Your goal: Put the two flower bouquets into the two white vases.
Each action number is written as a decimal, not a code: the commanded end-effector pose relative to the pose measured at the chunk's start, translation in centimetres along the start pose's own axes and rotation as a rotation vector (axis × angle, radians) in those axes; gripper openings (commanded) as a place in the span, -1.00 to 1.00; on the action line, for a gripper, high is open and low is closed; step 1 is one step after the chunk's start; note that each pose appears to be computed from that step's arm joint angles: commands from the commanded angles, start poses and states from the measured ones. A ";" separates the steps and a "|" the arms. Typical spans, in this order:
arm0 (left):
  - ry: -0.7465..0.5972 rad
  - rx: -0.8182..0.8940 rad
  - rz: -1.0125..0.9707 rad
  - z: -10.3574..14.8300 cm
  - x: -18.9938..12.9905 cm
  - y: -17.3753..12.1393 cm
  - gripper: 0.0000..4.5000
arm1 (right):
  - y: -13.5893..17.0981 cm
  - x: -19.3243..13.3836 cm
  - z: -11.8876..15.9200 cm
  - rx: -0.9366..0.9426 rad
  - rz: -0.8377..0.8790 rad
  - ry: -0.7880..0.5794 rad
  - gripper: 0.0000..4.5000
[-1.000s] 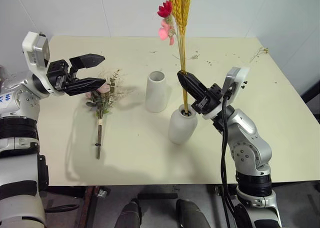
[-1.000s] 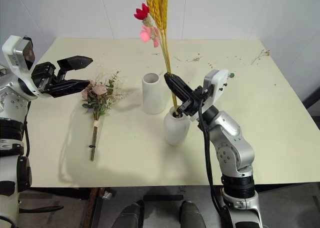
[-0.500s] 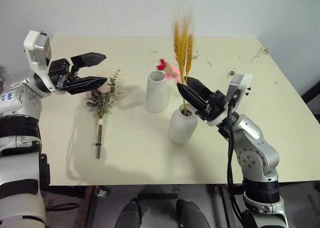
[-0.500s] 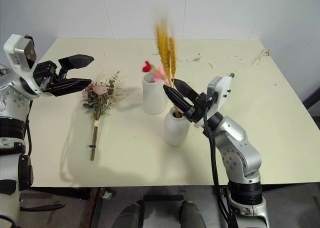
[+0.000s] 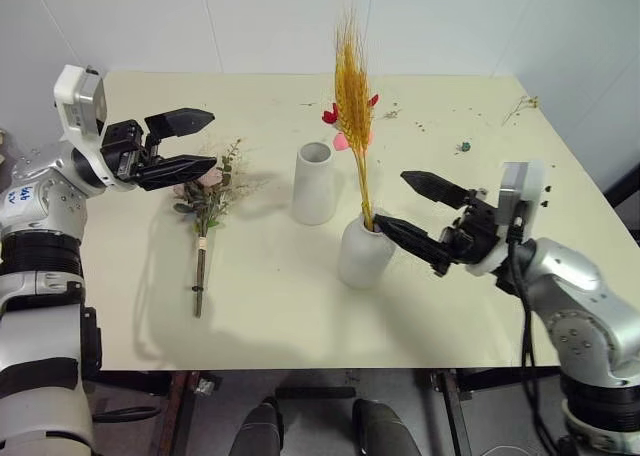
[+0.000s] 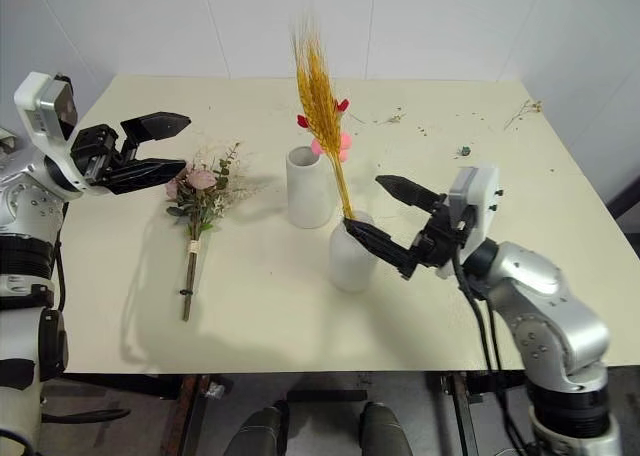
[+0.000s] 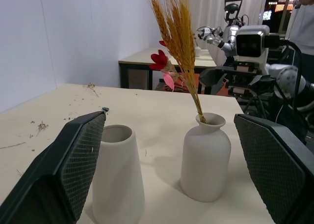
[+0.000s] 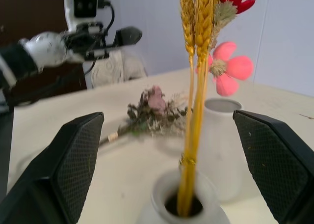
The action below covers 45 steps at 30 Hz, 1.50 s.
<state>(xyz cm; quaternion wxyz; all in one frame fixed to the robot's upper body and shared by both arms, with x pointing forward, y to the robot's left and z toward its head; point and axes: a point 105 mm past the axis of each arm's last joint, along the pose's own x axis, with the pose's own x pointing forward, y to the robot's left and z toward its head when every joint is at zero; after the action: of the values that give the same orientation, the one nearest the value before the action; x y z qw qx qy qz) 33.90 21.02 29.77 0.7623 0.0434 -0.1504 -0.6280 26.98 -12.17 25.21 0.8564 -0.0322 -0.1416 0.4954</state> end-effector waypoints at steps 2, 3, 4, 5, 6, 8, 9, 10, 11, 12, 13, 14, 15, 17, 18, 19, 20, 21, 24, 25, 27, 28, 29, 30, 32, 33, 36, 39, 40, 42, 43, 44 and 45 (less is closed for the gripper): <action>-0.002 0.098 -0.031 0.9 -0.5 -0.8 1.00 | 0.0 -2.2 1.8 -0.076 0.063 0.067 0.99; 0.001 0.103 -0.003 0.9 -0.6 -0.7 1.00 | -0.1 -2.5 1.9 -0.073 0.080 0.090 0.99; -0.007 0.113 0.030 0.9 -0.7 -0.6 1.00 | -0.1 -2.9 1.9 -0.074 0.100 0.117 0.99; -0.010 0.119 0.060 0.9 -0.8 -0.5 1.00 | -0.1 -3.2 1.9 -0.070 0.119 0.139 0.99; -0.009 0.128 0.094 0.8 -0.9 -0.6 1.00 | -0.1 -3.6 1.8 -0.063 0.138 0.161 0.99; -0.010 0.142 0.157 0.8 -1.0 -0.7 1.00 | -0.2 -4.3 1.8 -0.051 0.162 0.196 0.99; -0.006 0.152 0.213 0.7 -1.2 -0.9 1.00 | -0.4 -4.7 1.6 -0.046 0.171 0.219 0.99; -0.002 0.158 0.252 0.7 -1.3 -1.0 1.00 | -0.5 -4.9 1.5 -0.042 0.176 0.234 0.99; 0.015 0.164 0.311 0.4 -1.6 -1.1 1.00 | -0.9 -5.3 1.5 -0.041 0.174 0.248 0.99; 0.034 0.161 0.366 0.2 -1.9 -1.2 1.00 | -1.1 -5.4 1.5 -0.041 0.173 0.255 0.99; 0.082 0.153 0.446 -0.3 -2.4 -1.2 1.00 | -1.5 -5.6 1.6 -0.044 0.163 0.258 0.99; 0.116 0.149 0.504 -0.7 -2.7 -1.3 1.00 | -1.8 -5.6 1.7 -0.047 0.157 0.260 0.99; 0.147 0.145 0.548 -1.0 -3.0 -1.4 1.00 | -2.0 -5.7 1.8 -0.048 0.151 0.260 0.99; 0.189 0.133 0.634 -1.7 -3.4 -2.0 1.00 | -2.5 -5.9 1.9 -0.051 0.143 0.267 0.99; 0.220 0.111 0.707 -2.2 -3.8 -2.1 1.00 | -2.8 -6.1 2.0 -0.049 0.138 0.272 0.99; 0.228 0.098 0.758 -2.4 -4.0 -2.4 1.00 | -3.0 -6.3 2.0 -0.045 0.135 0.278 0.99; 0.231 0.089 0.791 -2.6 -4.0 -2.6 1.00 | -3.1 -6.4 2.0 -0.043 0.135 0.281 0.99; 0.238 0.073 0.838 -2.8 -4.1 -2.8 1.00 | -3.3 -6.6 2.0 -0.038 0.133 0.286 0.99; 0.256 0.003 0.950 -3.9 -4.2 -3.5 1.00 | -3.6 -7.1 1.8 -0.011 0.140 0.295 0.99; 0.269 -0.028 0.975 -4.4 -4.1 -3.9 1.00 | -3.7 -7.3 1.7 -0.001 0.141 0.300 0.99; 0.293 -0.068 1.008 -5.1 -4.1 -4.5 1.00 | -3.9 -7.5 1.6 0.008 0.143 0.311 0.99; 0.313 -0.096 1.029 -5.6 -4.1 -4.9 1.00 | -4.1 -7.5 1.6 0.007 0.145 0.316 0.99; 0.337 -0.124 1.052 -6.2 -4.2 -5.2 1.00 | -4.2 -7.4 1.6 0.006 0.145 0.318 0.99; 0.367 -0.157 1.071 -7.0 -4.3 -5.5 1.00 | -4.4 -7.4 1.7 0.003 0.147 0.321 0.99; 0.416 -0.196 1.089 -8.1 -4.5 -6.0 1.00 | -4.6 -7.3 1.9 -0.003 0.151 0.325 0.99; 0.431 -0.204 1.094 -8.5 -4.5 -6.1 1.00 | -4.6 -7.2 2.0 -0.004 0.152 0.326 0.99; 0.483 -0.255 1.146 -9.9 -5.3 -6.0 1.00 | -4.8 -7.3 2.0 -0.007 0.157 0.335 0.99; 0.546 -0.297 1.175 -11.3 -5.4 -5.8 1.00 | -4.7 -7.4 2.1 -0.008 0.158 0.340 0.99; 0.569 -0.313 1.184 -11.8 -5.5 -5.6 1.00 | -4.7 -7.4 2.1 -0.008 0.158 0.342 0.99; 0.594 -0.331 1.192 -12.4 -5.5 -5.4 1.00 | -4.6 -7.5 2.1 -0.008 0.157 0.344 0.99; 0.610 -0.344 1.193 -12.8 -5.4 -5.3 1.00 | -4.6 -7.6 2.1 -0.007 0.156 0.345 0.99; 0.623 -0.352 1.193 -13.2 -5.4 -5.1 1.00 | -4.6 -7.6 2.1 -0.007 0.155 0.346 0.99; 0.639 -0.366 1.194 -13.6 -5.4 -4.9 1.00 | -4.6 -7.6 2.1 -0.008 0.153 0.347 0.99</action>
<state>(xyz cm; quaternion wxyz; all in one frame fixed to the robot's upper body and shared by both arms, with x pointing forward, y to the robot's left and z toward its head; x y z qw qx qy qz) 31.87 23.47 14.42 0.9781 -0.0004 0.1918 -0.0806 27.19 -21.04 25.39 0.8290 -0.1070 0.0202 0.5485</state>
